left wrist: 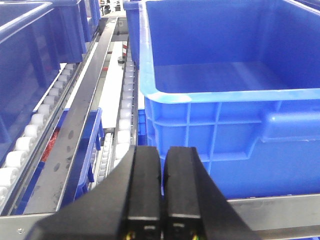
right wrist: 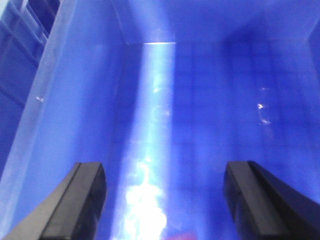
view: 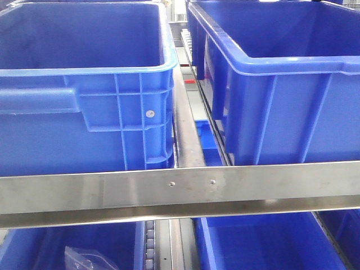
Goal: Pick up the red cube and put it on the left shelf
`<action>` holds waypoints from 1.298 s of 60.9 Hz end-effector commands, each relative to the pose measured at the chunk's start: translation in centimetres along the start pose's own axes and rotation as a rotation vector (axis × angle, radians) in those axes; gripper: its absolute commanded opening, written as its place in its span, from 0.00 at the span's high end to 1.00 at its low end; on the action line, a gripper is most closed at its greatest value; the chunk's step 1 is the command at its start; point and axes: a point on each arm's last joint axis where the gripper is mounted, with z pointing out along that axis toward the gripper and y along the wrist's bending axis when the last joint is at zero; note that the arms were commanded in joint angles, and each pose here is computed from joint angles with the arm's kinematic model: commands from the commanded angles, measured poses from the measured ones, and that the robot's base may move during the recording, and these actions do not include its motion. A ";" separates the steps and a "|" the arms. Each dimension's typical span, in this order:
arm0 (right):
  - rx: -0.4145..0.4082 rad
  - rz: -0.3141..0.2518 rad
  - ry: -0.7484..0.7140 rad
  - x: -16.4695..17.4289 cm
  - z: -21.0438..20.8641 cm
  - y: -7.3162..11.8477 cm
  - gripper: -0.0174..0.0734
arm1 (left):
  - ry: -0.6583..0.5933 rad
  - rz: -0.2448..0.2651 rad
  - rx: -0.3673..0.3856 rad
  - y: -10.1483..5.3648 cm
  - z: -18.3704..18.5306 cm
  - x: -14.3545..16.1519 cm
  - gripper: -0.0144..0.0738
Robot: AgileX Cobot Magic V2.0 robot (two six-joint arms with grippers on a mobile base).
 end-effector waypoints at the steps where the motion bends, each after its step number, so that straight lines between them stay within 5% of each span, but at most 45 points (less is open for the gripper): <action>1: -0.015 -0.009 -0.185 -3.3 -3.5 0.2 0.32 | -0.077 -0.003 0.001 0.0 0.0 0.0 0.72; 10: -0.019 -0.009 -0.217 -3.0 -6.6 0.2 0.77 | -0.077 -0.003 0.001 0.0 0.0 0.0 0.72; 30: -0.026 -0.010 -0.261 -0.5 -11.7 0.0 0.75 | -0.077 -0.003 0.001 0.0 0.0 0.0 0.72; 67: -0.024 -0.012 -0.254 -0.4 -11.5 0.0 0.75 | -0.077 -0.003 0.001 0.0 0.0 0.0 0.72; 79: 0.000 -0.061 -0.283 0.4 -12.8 -0.4 0.75 | -0.077 -0.003 0.001 0.0 0.0 0.0 0.72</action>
